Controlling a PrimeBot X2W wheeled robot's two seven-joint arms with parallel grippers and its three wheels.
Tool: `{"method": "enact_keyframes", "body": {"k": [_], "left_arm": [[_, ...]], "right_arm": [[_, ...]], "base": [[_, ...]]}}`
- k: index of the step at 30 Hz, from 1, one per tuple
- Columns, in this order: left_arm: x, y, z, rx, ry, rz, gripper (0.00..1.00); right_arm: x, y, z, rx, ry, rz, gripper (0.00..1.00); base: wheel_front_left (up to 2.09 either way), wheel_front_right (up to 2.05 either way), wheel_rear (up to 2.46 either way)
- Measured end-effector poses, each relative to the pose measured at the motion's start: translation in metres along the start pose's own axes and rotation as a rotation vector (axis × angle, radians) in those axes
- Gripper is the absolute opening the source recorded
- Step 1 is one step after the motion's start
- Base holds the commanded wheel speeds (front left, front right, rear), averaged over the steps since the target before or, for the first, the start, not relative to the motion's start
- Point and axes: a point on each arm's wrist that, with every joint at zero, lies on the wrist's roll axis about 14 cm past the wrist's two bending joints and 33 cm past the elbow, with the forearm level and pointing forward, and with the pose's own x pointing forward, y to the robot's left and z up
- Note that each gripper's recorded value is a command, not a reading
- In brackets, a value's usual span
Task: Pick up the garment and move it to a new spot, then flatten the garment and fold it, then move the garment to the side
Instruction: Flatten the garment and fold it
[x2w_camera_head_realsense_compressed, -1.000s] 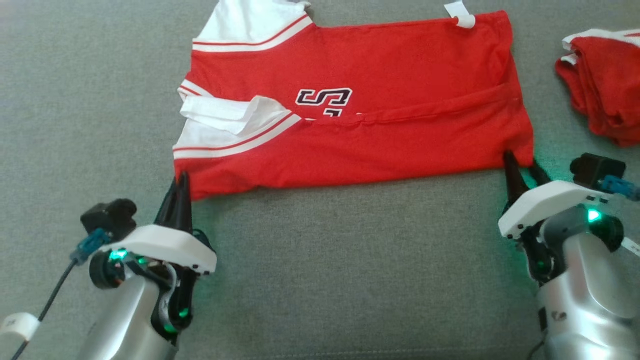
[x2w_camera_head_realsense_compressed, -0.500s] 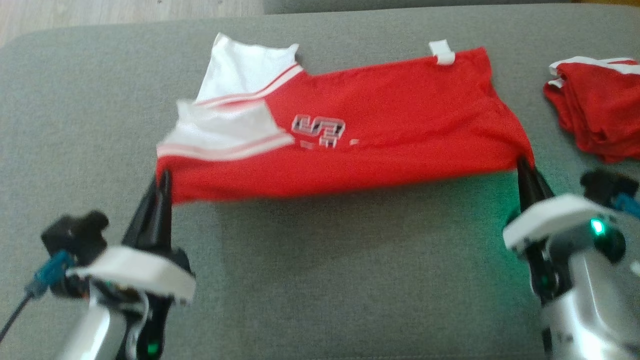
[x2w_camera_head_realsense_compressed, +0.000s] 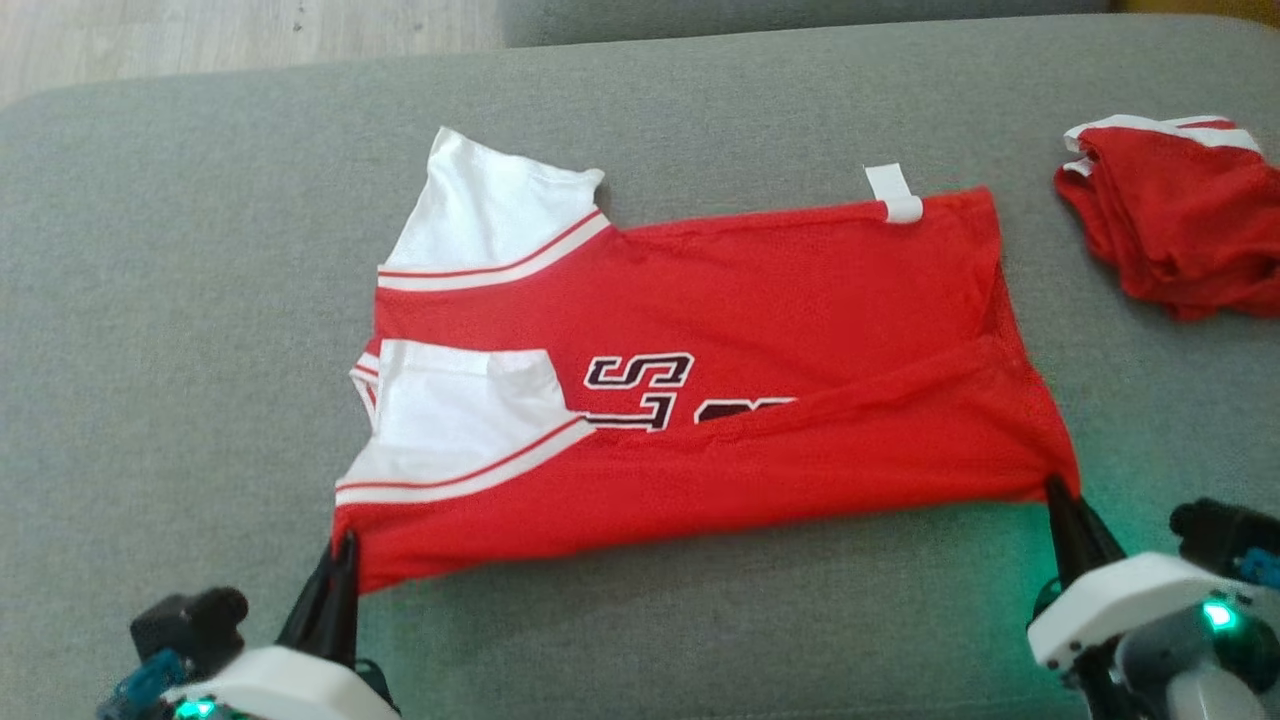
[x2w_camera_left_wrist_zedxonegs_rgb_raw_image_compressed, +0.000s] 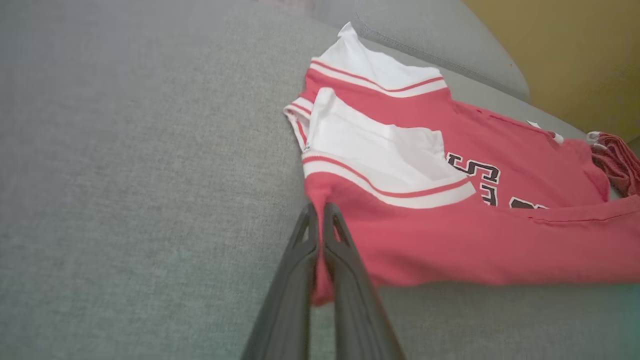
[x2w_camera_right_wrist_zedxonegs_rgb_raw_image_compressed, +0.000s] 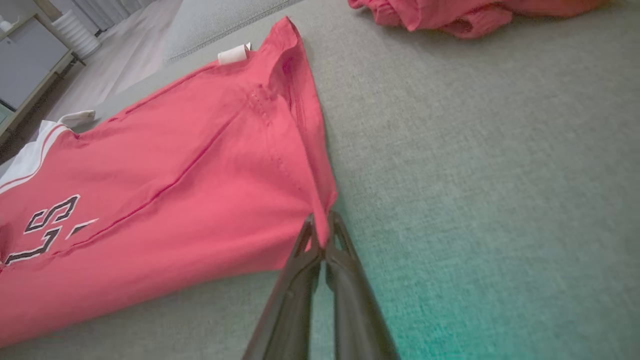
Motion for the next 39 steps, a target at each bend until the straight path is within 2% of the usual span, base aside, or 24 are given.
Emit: {"method": "enact_keyframes", "body": {"k": [1,2,3,4,5,8,11,15,18,20,24,27,32,39], "left_arm": [[0.0,0.001,-0.004,-0.009,0.008,0.002,0.0],[0.001,0.002,-0.008,-0.013,0.015,0.003,0.0],[0.002,0.003,-0.011,-0.017,0.022,0.004,0.0],[0.003,0.005,-0.013,-0.015,0.031,0.005,0.0],[0.003,0.006,-0.015,-0.011,0.036,0.007,0.13],[0.007,0.006,-0.012,0.014,0.03,-0.003,1.0],[0.018,0.0,0.009,0.071,-0.009,-0.031,1.0],[0.039,-0.016,0.062,0.2,-0.101,-0.101,1.0],[0.057,-0.035,0.109,0.303,-0.171,-0.16,1.0],[0.079,-0.052,0.158,0.408,-0.233,-0.199,1.0],[0.115,-0.062,0.194,0.501,-0.221,-0.205,1.0],[0.147,-0.06,0.186,0.557,-0.126,-0.198,1.0],[0.188,-0.044,0.152,0.575,0.044,-0.174,1.0],[0.237,-0.027,0.104,0.591,0.245,-0.161,1.0]], "right_arm": [[-0.002,-0.001,-0.002,0.001,0.005,-0.003,0.05],[-0.005,-0.003,-0.005,0.003,0.011,-0.008,0.31],[-0.006,-0.005,-0.008,0.005,0.018,-0.013,0.48],[-0.008,-0.007,-0.011,0.007,0.022,-0.018,0.89],[-0.009,-0.008,-0.012,0.008,0.025,-0.024,1.0],[-0.011,-0.013,-0.012,0.012,0.023,-0.038,1.0],[-0.011,-0.015,-0.008,0.004,0.012,-0.043,1.0],[-0.009,-0.012,0.005,-0.024,-0.022,-0.038,1.0],[0.002,0.0,0.03,-0.071,-0.081,-0.011,1.0],[0.016,0.02,0.065,-0.117,-0.154,0.036,1.0],[0.029,0.041,0.096,-0.161,-0.217,0.086,1.0],[0.037,0.05,0.105,-0.183,-0.225,0.108,1.0],[0.048,0.053,0.105,-0.21,-0.208,0.119,1.0],[0.058,0.037,0.098,-0.234,-0.175,0.077,1.0]], "base": [[0.0,0.0,0.0],[0.0,0.0,0.0],[0.0,0.0,0.0],[0.0,0.0,0.0],[0.0,0.0,0.0],[0.0,0.0,0.0],[0.0,0.0,0.0],[0.0,0.0,0.0],[0.0,0.0,0.0],[0.0,0.0,0.0],[0.0,0.0,0.0],[0.0,0.0,0.0],[0.0,0.0,0.0],[0.0,0.0,0.0]]}}
